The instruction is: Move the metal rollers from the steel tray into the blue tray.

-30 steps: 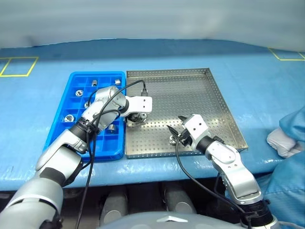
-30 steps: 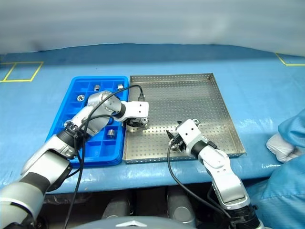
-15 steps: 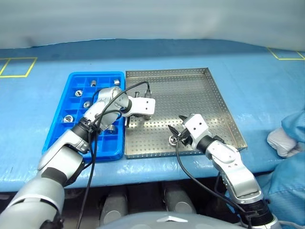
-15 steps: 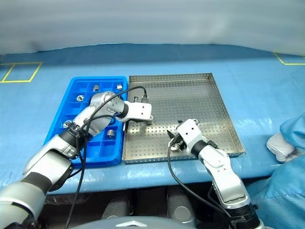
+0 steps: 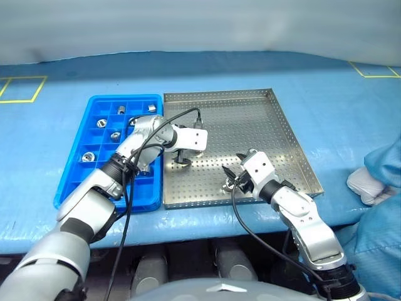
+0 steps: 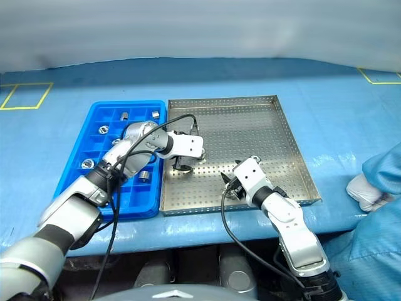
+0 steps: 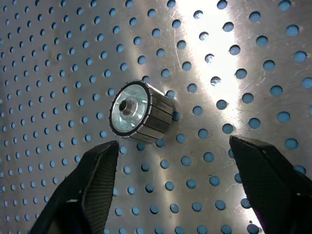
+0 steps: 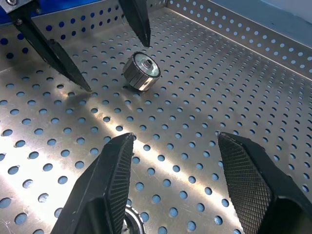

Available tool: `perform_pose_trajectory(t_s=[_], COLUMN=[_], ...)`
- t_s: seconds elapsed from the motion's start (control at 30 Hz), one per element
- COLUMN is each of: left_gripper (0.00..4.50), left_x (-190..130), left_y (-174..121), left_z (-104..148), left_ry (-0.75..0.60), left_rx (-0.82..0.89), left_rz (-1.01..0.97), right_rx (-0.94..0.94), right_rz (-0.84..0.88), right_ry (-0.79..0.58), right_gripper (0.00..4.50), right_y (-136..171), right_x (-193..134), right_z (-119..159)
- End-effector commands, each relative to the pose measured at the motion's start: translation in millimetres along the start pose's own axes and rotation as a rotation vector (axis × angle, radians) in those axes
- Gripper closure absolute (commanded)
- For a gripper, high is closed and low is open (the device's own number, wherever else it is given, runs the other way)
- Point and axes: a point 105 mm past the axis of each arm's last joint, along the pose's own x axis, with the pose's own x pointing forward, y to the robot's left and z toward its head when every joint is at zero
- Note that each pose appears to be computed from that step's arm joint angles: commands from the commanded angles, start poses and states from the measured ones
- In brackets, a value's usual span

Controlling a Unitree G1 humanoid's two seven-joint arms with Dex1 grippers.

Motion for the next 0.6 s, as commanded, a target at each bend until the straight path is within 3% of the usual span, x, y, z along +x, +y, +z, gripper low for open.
perform_pose_trajectory(t_s=[0.03, 0.53, 0.6], left_gripper=[0.06, 0.06, 0.43], left_x=[-9.4, 4.9, 4.8], left_y=[19.5, 16.4, 16.3], left_z=[5.3, 11.0, 10.7], left_ry=[-0.004, -0.019, -0.019], left_rx=[-0.002, -0.043, -0.048], left_rz=[0.076, 0.058, 0.057], right_rx=[-0.021, -0.03, -0.028], right_rz=[-0.023, -0.004, -0.006], right_ry=[-0.038, -0.028, -0.027], right_gripper=[1.6, 1.6, 1.6], right_y=[-5.3, 0.0, 0.1], right_x=[-1.9, -2.0, -2.2], right_z=[10.1, 8.4, 8.0])
